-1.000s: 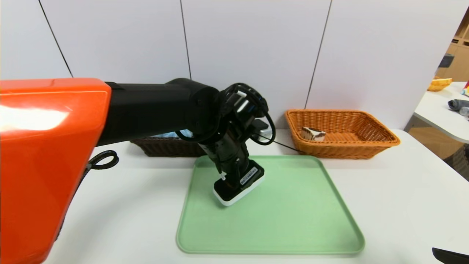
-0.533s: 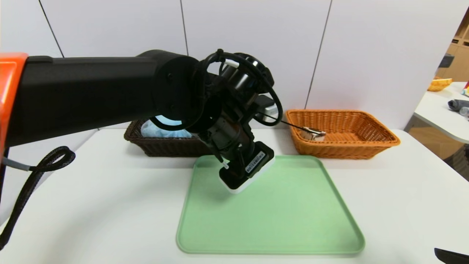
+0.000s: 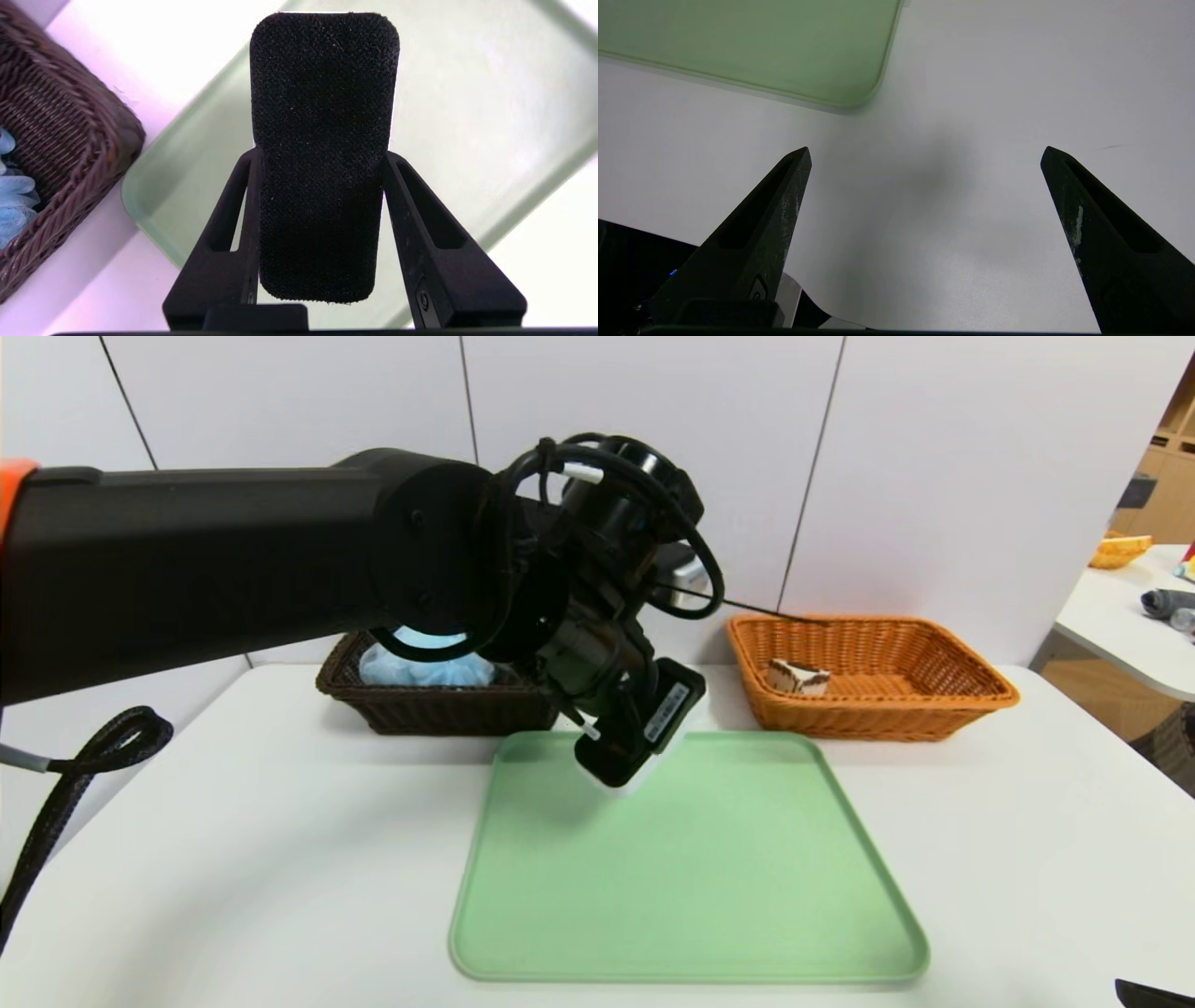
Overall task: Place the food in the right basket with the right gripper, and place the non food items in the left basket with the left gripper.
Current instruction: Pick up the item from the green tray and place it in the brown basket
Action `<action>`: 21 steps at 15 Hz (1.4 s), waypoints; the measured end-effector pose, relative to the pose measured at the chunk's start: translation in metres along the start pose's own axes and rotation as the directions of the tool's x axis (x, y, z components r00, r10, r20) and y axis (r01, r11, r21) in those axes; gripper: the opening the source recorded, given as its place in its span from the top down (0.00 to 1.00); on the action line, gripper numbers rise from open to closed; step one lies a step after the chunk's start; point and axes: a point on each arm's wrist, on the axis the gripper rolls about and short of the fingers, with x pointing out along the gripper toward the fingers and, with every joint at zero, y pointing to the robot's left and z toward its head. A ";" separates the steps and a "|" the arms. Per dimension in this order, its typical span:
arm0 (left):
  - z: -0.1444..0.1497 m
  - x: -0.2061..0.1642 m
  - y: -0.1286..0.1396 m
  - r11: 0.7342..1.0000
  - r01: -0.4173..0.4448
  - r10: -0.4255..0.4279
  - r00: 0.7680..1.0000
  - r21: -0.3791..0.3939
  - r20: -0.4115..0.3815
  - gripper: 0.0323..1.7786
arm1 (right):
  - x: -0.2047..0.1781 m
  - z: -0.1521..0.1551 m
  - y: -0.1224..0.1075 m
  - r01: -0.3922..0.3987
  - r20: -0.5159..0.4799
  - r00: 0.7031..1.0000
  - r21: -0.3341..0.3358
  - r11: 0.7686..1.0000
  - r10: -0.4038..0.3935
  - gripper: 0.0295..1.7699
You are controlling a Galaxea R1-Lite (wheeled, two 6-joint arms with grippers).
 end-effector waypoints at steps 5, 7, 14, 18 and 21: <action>0.014 -0.001 0.055 0.974 -0.140 0.165 0.977 -0.180 0.136 0.54 | 0.000 -0.003 0.000 -0.002 -0.001 1.000 0.000 1.000 0.002 0.04; 0.011 0.000 0.086 0.951 -0.204 0.239 0.962 -0.230 0.133 0.54 | 0.000 -0.003 0.000 -0.003 -0.004 1.000 -0.001 1.000 0.003 0.04; 0.007 0.015 0.157 0.867 -0.347 0.430 0.884 -0.357 0.185 0.54 | 0.001 -0.012 0.000 -0.002 -0.016 1.000 -0.002 1.000 0.002 0.04; 0.003 0.029 0.169 0.849 -0.369 0.461 0.867 -0.377 0.189 0.54 | 0.000 -0.013 0.000 -0.002 -0.010 1.000 -0.001 1.000 0.002 0.04; 0.004 0.035 0.170 0.843 -0.366 0.468 0.860 -0.395 0.202 0.54 | 0.000 -0.013 0.000 -0.003 -0.009 1.000 -0.002 1.000 0.003 0.04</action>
